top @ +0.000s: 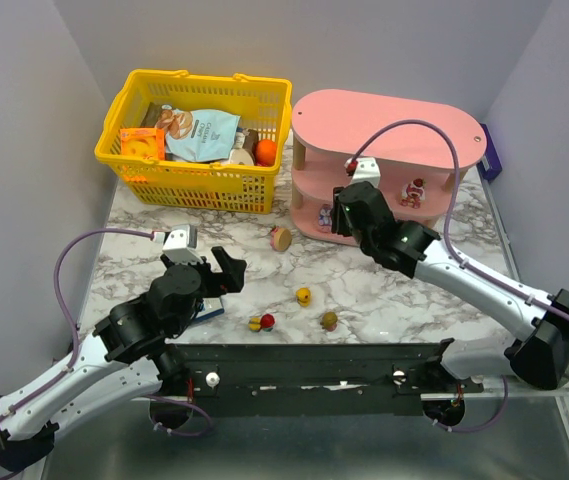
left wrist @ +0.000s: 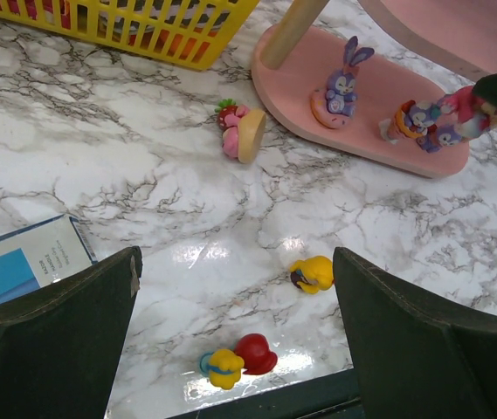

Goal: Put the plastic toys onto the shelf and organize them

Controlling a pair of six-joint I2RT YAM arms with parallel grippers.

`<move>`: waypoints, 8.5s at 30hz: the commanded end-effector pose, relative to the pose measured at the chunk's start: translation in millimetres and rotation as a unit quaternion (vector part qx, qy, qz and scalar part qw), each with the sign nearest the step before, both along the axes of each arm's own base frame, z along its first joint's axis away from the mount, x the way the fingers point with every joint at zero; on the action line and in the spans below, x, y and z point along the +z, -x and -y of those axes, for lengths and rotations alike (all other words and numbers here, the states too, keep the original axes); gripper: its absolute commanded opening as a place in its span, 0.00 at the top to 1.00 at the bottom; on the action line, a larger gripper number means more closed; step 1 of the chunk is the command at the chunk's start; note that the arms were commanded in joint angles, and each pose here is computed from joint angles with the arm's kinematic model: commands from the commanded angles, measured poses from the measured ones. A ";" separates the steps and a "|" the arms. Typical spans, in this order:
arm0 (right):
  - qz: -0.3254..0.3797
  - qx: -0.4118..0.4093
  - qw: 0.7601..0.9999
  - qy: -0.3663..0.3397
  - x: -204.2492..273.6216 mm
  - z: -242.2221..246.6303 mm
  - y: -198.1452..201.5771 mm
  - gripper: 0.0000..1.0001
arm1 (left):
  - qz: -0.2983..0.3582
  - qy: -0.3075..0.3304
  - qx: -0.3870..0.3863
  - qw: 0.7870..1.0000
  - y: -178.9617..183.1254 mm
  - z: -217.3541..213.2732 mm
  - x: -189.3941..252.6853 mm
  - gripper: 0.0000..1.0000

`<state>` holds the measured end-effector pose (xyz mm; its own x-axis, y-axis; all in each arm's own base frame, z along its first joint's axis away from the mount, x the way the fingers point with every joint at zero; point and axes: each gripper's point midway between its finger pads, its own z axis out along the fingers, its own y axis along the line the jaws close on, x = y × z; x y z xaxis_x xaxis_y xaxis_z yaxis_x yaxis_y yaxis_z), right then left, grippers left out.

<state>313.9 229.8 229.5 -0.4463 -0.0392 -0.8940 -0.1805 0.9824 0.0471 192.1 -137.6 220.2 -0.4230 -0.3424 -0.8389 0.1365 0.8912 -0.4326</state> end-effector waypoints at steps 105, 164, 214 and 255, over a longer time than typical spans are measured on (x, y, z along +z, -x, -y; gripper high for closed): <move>0.119 -0.038 0.992 -0.026 42.5 83.3 -18.0 0.21 | -0.030 -0.021 0.007 0.999 -12.5 12.8 -12.1 0.01; 0.014 0.141 0.975 -0.172 15.5 56.2 96.3 0.19 | 0.092 -0.161 -0.208 0.960 -64.6 146.1 -68.8 1.00; -0.137 0.376 0.855 -0.330 49.7 -46.8 144.1 0.44 | 0.387 -0.237 -0.385 0.804 29.8 187.7 60.2 0.96; -0.096 0.391 0.860 -0.313 53.6 -48.4 139.1 0.99 | 0.383 -0.232 -0.335 0.829 24.0 176.2 68.2 0.42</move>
